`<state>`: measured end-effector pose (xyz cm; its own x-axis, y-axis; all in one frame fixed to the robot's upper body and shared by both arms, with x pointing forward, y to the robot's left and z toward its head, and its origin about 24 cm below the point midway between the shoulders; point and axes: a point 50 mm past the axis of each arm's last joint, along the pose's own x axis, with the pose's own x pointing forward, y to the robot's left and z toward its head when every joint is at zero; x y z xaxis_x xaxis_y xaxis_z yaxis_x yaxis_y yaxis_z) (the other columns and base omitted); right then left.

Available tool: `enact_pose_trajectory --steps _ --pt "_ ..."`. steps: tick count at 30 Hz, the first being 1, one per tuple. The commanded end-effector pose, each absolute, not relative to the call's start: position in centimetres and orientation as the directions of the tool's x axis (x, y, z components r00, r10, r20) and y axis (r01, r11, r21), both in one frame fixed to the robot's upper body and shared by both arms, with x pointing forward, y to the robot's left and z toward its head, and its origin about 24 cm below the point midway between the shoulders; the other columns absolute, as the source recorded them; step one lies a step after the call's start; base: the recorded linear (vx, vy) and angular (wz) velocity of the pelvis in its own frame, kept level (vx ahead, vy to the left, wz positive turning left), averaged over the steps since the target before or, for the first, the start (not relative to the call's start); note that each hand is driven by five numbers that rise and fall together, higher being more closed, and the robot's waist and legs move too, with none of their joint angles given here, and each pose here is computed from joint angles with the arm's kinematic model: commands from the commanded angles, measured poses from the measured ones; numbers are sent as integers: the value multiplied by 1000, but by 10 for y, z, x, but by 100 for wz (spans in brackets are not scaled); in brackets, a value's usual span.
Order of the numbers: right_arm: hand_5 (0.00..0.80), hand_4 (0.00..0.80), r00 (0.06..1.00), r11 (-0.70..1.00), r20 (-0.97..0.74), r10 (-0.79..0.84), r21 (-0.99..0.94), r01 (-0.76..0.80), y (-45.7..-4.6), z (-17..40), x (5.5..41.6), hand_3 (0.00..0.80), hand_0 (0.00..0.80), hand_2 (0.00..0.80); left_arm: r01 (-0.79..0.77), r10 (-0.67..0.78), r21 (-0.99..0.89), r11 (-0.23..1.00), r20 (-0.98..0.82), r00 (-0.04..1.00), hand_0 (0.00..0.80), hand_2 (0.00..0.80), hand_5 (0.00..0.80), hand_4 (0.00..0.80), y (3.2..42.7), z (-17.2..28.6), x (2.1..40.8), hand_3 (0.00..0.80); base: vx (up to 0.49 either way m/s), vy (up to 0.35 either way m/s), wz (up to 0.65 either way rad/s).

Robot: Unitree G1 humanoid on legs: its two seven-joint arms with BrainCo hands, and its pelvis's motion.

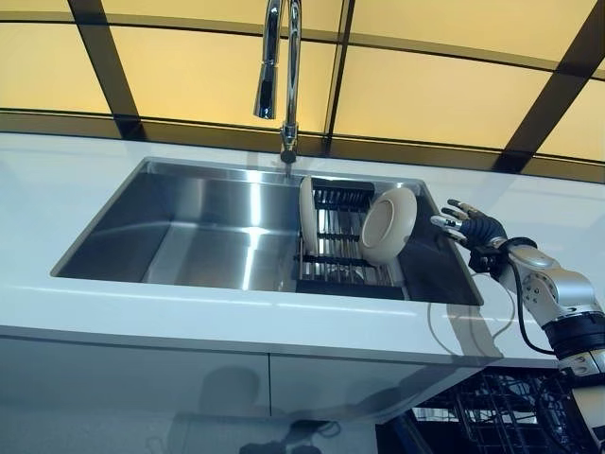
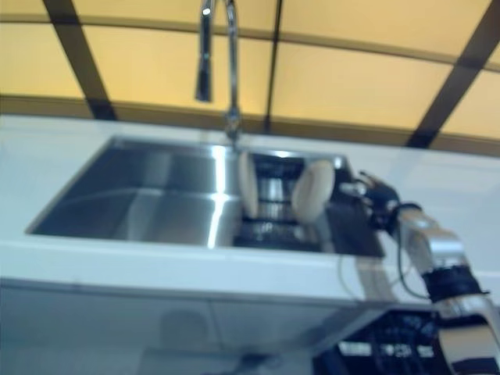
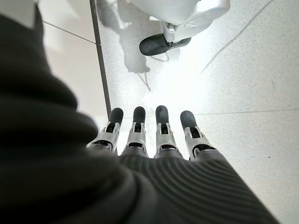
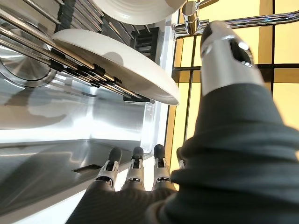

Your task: Take plates into dishwasher

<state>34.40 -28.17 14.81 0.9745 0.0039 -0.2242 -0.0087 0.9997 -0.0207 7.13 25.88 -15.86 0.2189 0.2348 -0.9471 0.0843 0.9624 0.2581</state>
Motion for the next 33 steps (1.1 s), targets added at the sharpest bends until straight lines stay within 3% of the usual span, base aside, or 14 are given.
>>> enact_pose_trajectory --steps 1,33 --pt "0 0 995 999 -94 -22 -44 18 -291 195 354 0 0 0 152 240 271 951 -952 191 0 0 0 0 262 -159 67 0 0 0 0" --pt "0 0 990 998 -139 -2 -66 -7 -276 199 361 0 0 0 153 241 269 951 -953 182 0 0 0 0 260 -161 63 0 2 1 0"
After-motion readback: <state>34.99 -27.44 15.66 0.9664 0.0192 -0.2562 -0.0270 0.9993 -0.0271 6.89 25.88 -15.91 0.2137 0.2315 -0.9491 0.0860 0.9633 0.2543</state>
